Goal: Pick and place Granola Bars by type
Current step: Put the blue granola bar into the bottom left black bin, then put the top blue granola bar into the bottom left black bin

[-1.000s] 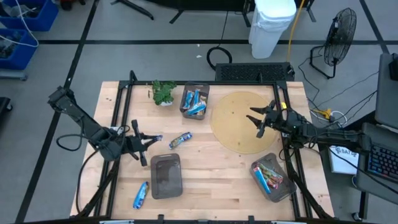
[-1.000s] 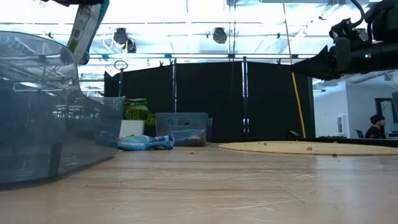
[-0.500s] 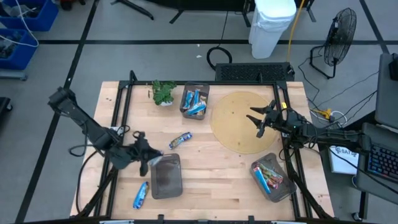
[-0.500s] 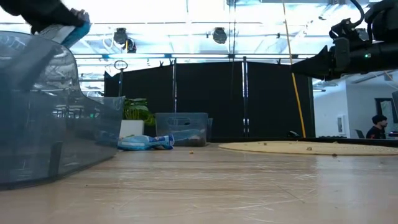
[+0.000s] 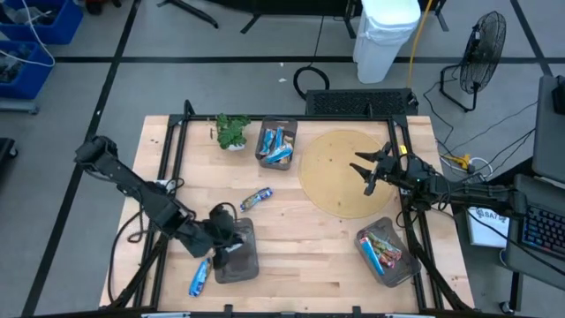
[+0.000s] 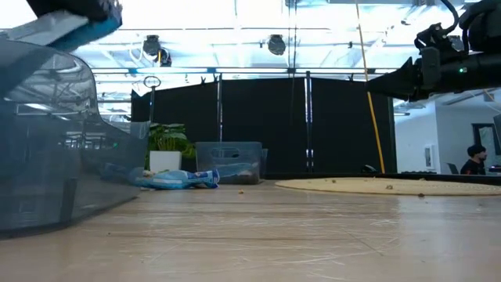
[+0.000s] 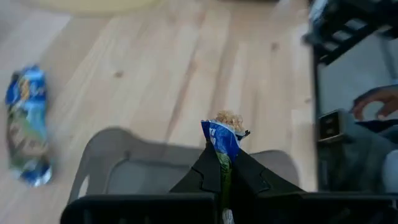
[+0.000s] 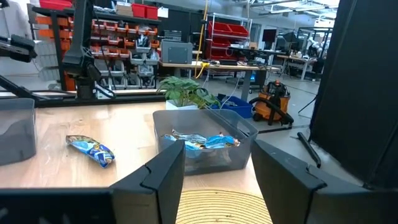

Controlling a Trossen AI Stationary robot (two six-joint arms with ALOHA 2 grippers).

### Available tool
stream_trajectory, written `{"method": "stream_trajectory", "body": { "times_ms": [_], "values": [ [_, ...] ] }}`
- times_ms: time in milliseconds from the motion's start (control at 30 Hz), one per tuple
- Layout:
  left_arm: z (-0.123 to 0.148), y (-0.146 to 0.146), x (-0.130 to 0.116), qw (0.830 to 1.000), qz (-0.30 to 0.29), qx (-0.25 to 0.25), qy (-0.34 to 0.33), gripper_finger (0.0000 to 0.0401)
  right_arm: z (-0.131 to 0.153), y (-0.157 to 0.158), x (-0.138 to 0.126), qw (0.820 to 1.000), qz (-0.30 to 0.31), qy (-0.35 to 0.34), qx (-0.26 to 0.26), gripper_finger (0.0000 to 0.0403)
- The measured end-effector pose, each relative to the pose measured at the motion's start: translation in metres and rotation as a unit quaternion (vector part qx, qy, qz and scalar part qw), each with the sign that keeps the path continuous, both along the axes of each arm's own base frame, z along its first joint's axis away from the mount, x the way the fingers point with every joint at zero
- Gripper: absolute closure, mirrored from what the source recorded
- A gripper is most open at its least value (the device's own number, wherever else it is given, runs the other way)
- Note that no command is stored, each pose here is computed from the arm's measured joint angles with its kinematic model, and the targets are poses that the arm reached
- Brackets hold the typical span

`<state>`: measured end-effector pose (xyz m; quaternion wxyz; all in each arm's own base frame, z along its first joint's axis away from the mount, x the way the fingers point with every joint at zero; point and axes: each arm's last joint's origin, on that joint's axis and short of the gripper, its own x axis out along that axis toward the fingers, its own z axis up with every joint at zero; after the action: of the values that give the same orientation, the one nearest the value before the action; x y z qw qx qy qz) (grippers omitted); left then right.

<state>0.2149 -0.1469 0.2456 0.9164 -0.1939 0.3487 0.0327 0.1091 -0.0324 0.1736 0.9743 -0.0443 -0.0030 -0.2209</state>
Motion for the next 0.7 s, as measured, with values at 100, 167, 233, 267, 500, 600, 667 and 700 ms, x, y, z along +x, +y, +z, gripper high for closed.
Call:
{"method": "stream_trajectory", "body": {
  "times_ms": [100, 167, 233, 267, 500, 600, 667, 700],
  "values": [
    [-0.004, 0.003, 0.004, 0.998, 0.03, -0.001, 0.05, 0.0391, 0.0, 0.0, 0.0, 1.0, 0.0, 0.0, 0.0, 0.0225],
    [-0.008, 0.007, 0.005, 0.996, 0.055, -0.008, 0.071, 0.039, 0.0, 0.0, 0.0, 1.0, 0.0, 0.0, 0.0, 0.0226],
    [-0.011, 0.01, 0.007, 0.995, 0.066, -0.016, 0.079, 0.0376, 0.0, 0.0, 0.0, 1.0, 0.0, 0.0, 0.0, 0.0226],
    [-0.013, 0.012, 0.008, 0.994, 0.069, -0.017, 0.083, 0.0366, 0.0, 0.0, 0.0, 1.0, 0.0, 0.0, 0.0, 0.0225],
    [-0.015, 0.018, 0.011, 0.993, 0.073, -0.025, 0.091, 0.031, 0.0, 0.0, 0.0, 1.0, 0.0, 0.0, 0.0, 0.0224],
    [-0.014, 0.019, 0.012, 0.993, 0.072, -0.022, 0.091, 0.0301, 0.0, 0.0, 0.0, 1.0, 0.0, 0.0, 0.0, 0.0226],
    [-0.015, 0.021, 0.012, 0.994, 0.056, -0.011, 0.094, 0.03, 0.0, 0.0, 0.0, 1.0, 0.0, 0.0, 0.0, 0.0225],
    [-0.015, 0.022, 0.013, 0.994, 0.045, -0.003, 0.095, 0.03, 0.0, 0.0, 0.0, 1.0, 0.0, 0.0, 0.0, 0.0225]
  ]
}}
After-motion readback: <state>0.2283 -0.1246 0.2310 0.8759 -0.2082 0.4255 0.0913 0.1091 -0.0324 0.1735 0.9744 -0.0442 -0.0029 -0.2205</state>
